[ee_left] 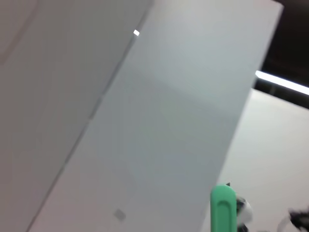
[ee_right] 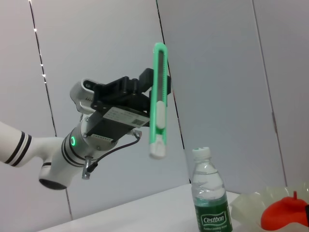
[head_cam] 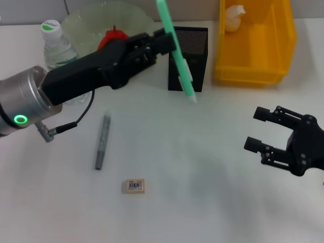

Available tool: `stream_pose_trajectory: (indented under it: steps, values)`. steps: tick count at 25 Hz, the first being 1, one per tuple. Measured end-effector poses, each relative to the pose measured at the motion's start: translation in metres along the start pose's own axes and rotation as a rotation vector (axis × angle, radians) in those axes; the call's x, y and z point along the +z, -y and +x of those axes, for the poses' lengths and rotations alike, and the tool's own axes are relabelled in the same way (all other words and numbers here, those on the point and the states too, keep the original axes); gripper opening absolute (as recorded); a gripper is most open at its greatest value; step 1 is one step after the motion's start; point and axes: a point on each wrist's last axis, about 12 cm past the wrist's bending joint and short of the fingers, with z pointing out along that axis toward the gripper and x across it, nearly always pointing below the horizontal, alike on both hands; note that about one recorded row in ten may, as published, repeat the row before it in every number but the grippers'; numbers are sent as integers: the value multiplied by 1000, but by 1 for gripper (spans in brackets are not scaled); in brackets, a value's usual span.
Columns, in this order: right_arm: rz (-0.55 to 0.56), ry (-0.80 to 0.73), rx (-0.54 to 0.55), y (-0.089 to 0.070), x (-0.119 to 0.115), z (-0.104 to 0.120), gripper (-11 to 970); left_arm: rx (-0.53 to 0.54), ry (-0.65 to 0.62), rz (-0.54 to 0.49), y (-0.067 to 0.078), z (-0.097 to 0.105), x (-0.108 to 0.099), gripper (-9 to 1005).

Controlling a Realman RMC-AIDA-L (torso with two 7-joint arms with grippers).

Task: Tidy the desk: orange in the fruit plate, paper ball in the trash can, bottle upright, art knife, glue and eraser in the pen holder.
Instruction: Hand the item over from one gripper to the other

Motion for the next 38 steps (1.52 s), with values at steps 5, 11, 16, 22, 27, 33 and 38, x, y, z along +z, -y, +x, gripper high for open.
stream_pose_trajectory:
  steps: [5, 11, 16, 22, 27, 33, 38]
  values:
    - [-3, 16, -14, -7, 0, 6, 712, -56, 68, -54, -2, 5, -9, 185]
    - [-4, 38, -70, -15, 3, 14, 705, -115, 130, -84, -5, 8, -8, 186]
    - [4, 63, -137, -20, 11, 21, 700, -169, 161, -116, -9, 8, -7, 186]
    - [32, 102, -215, -25, 24, 28, 693, -223, 181, -145, -12, 13, -5, 185]
    - [122, 178, -305, -26, 36, 29, 687, -269, 201, -176, -14, 19, -6, 186]
    - [204, 212, -379, -28, 59, 31, 681, -336, 230, -212, -15, 30, -6, 186]
    - [253, 212, -432, -34, 77, 34, 675, -375, 235, -231, -15, 36, -4, 185]
